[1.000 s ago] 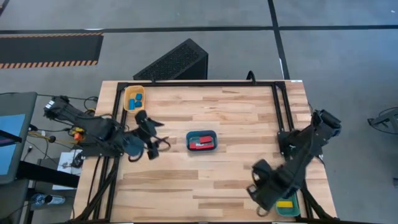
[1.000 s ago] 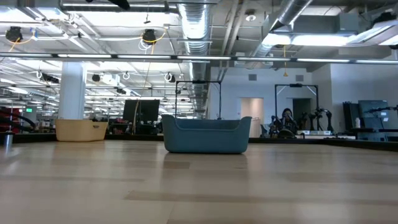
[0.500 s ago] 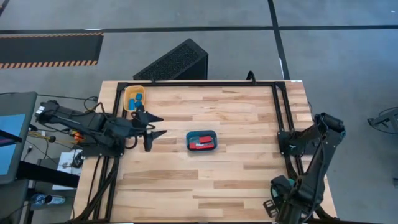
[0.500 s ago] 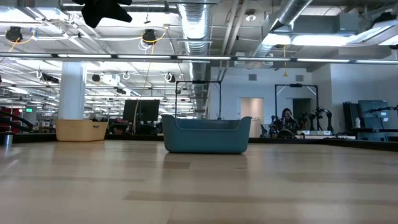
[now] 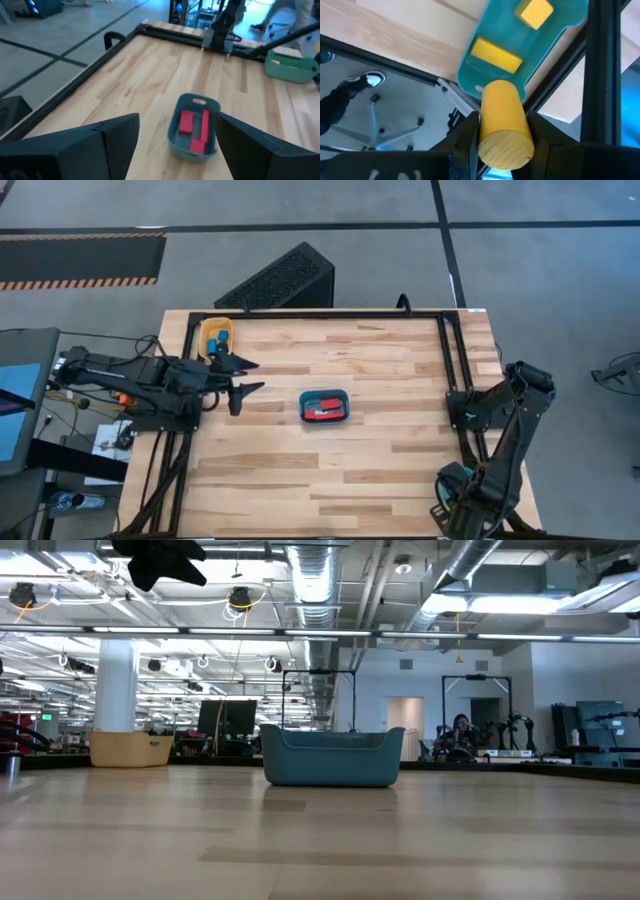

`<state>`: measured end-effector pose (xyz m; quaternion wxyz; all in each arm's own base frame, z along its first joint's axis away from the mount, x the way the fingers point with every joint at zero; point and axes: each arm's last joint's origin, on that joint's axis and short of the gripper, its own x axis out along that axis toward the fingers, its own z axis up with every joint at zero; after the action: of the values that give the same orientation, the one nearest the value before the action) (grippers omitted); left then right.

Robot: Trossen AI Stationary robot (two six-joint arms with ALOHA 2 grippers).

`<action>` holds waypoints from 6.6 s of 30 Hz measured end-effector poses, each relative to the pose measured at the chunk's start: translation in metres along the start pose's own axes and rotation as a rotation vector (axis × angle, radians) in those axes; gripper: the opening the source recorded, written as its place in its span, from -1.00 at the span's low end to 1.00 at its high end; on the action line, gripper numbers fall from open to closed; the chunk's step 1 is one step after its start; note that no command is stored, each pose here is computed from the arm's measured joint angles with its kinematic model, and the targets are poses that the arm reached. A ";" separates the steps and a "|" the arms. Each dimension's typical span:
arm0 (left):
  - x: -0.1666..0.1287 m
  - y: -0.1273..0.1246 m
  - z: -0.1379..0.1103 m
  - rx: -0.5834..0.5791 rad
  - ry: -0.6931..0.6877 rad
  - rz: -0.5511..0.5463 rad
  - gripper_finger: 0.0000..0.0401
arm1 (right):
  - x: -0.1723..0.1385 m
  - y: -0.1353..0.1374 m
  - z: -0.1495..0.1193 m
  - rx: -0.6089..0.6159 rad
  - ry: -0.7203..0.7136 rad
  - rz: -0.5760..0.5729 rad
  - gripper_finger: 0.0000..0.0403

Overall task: Sort & place blocks by color
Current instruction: Put the yellow block into the green bin, then return to Home Position

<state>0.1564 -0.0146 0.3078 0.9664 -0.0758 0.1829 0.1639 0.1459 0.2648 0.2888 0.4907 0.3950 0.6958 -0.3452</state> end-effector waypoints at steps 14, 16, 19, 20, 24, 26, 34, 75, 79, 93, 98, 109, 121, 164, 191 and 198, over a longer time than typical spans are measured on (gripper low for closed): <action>-0.003 0.004 -0.010 0.028 0.102 0.000 0.22 | 0.026 0.009 0.006 -0.025 0.034 0.052 -0.42; -0.006 0.006 -0.012 0.011 0.115 0.007 0.22 | 0.034 0.007 0.009 -0.004 0.022 0.030 -0.41; -0.011 0.009 -0.014 0.007 0.131 0.016 0.22 | 0.043 0.003 0.012 0.026 0.002 -0.001 -0.33; -0.013 0.010 -0.014 0.003 0.124 0.013 0.22 | 0.046 0.002 0.013 0.028 -0.001 -0.004 -0.31; -0.023 0.015 -0.014 -0.023 0.105 0.007 0.22 | 0.049 0.001 0.016 0.034 -0.012 -0.015 -0.27; -0.027 0.017 -0.013 -0.039 0.089 0.005 0.22 | 0.049 0.001 0.017 0.038 -0.019 -0.022 -0.27; -0.040 0.031 -0.019 -0.008 0.058 0.206 0.22 | 0.048 0.003 0.020 0.050 -0.029 -0.012 -0.10; -0.044 0.056 -0.002 0.352 0.108 0.032 -0.73 | -0.197 0.038 0.242 -0.507 -1.376 0.852 -0.94; -0.044 0.059 0.007 0.339 0.040 0.023 -0.96 | -0.205 0.018 0.241 -0.629 -1.458 0.724 -0.92; 0.010 0.075 0.041 0.252 -0.146 -0.096 -1.00 | -0.208 -0.060 0.234 -1.123 -1.472 0.385 -0.97; 0.016 0.088 0.056 0.227 -0.288 -0.076 -1.00 | -0.193 -0.095 0.233 -1.148 -1.551 0.449 -0.98; 0.023 0.099 0.011 0.065 -0.499 -0.122 -1.00 | -0.113 -0.137 0.243 -0.956 -1.849 0.690 -0.99; 0.013 0.096 -0.036 0.106 -0.473 -0.098 -1.00 | -0.070 -0.145 0.226 -1.006 -1.773 0.843 -0.98; -0.033 0.082 -0.050 0.190 -0.536 -0.158 -1.00 | 0.009 -0.142 0.236 -0.941 -1.848 0.950 -0.98; -0.020 0.084 -0.101 0.024 -0.651 -0.211 -1.00 | 0.028 -0.166 0.227 -0.944 -1.797 0.980 -0.98; -0.006 0.083 -0.117 -0.136 -0.659 -0.199 -1.00 | 0.041 -0.159 0.235 -0.882 -1.831 1.048 -0.97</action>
<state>0.0844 0.0376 0.1952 0.9775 -0.1002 -0.1585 0.0965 0.0928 -0.0019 0.1980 0.9930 0.0302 -0.1129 0.0179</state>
